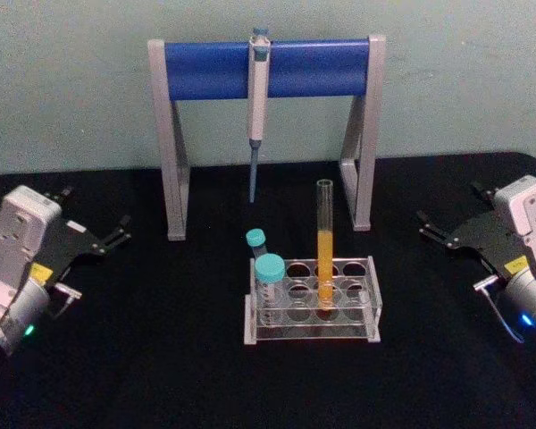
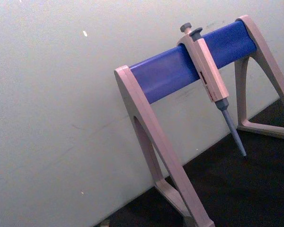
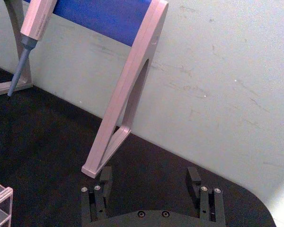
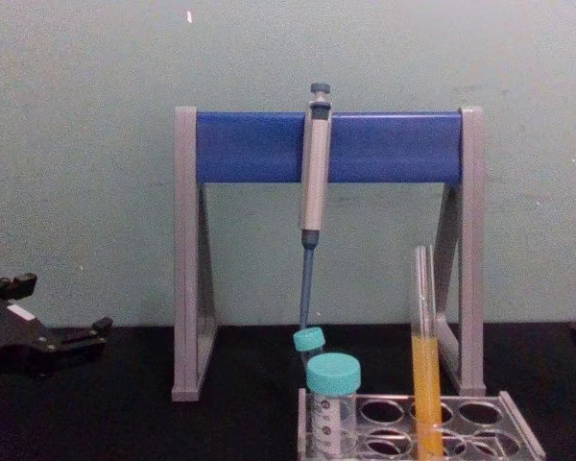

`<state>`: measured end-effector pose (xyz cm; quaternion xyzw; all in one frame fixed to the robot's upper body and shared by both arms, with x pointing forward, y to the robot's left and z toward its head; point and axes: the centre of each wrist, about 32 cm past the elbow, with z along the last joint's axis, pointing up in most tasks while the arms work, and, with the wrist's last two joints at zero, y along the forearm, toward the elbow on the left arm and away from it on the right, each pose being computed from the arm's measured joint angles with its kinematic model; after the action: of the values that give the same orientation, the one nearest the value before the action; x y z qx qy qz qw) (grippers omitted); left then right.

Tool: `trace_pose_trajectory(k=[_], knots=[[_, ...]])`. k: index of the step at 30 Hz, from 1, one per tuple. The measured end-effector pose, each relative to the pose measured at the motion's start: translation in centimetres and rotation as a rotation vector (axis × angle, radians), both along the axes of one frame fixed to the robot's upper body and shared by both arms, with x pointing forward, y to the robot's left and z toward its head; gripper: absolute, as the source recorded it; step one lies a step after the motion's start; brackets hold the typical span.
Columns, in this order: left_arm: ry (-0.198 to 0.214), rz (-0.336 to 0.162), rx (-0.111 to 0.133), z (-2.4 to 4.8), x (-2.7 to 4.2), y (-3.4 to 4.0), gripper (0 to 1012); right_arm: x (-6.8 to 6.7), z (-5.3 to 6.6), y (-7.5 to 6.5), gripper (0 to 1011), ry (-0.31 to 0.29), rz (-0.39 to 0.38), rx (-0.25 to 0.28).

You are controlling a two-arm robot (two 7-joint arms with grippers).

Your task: Pick up the test tube from the test tube rack, shake it, then place it back into the test tube rack.

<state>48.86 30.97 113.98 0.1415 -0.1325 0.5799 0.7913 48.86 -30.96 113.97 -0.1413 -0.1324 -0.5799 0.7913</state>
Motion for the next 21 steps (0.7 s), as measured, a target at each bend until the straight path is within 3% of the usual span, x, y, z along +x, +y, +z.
trace_pose_trajectory(k=[21], knots=[[0.000, 0.000, 0.000, 0.00, 0.00, 0.00, 1001, 0.00, 0.00, -0.01, 1000, 0.000, 0.000, 0.000]])
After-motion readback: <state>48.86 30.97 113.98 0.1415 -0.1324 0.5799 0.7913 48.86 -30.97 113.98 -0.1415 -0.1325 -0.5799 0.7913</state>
